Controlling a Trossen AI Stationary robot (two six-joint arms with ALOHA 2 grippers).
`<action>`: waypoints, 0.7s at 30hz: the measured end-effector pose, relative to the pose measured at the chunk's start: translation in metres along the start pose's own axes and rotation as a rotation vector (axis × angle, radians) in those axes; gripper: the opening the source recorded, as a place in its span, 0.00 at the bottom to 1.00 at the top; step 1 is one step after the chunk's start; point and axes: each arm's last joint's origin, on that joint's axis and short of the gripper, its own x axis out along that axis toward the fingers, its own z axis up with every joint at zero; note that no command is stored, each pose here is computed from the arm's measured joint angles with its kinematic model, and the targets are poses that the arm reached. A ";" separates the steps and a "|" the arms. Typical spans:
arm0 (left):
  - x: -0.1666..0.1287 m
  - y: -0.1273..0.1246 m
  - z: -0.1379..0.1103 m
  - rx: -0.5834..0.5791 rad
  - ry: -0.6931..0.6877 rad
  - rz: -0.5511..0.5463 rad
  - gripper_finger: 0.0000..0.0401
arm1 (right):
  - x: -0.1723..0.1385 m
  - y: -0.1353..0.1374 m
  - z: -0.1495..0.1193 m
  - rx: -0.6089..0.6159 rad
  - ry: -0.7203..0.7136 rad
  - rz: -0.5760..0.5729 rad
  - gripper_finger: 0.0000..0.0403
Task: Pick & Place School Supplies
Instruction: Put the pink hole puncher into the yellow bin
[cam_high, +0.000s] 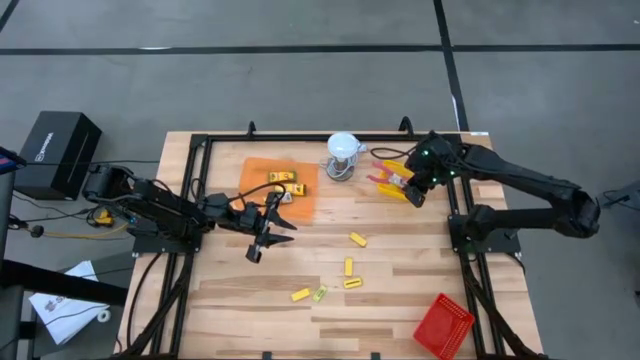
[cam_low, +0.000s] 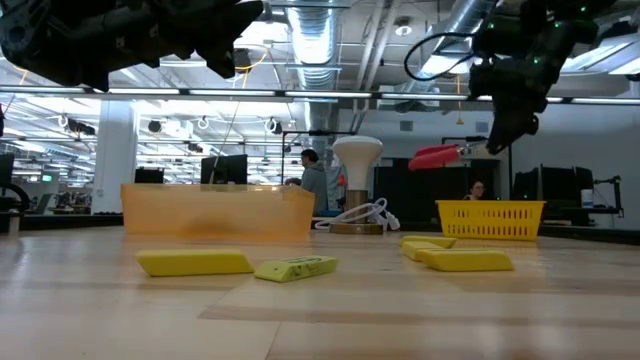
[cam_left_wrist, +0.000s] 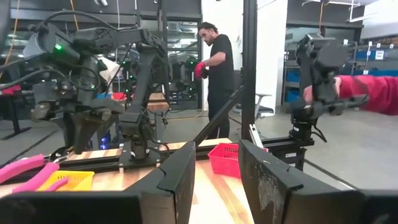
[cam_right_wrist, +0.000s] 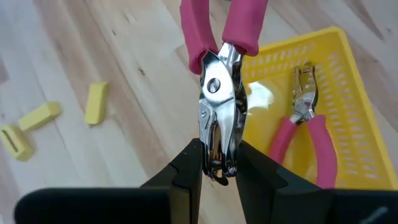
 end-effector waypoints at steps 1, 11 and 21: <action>0.000 0.000 0.000 0.003 0.000 0.000 0.29 | -0.002 0.003 0.001 -0.004 -0.009 0.006 0.18; 0.000 0.000 0.000 0.002 0.000 0.000 0.29 | -0.016 0.032 -0.002 0.018 -0.023 0.048 0.18; 0.000 0.000 0.000 0.002 -0.002 -0.008 0.29 | -0.021 0.026 -0.020 0.127 0.091 -0.112 0.18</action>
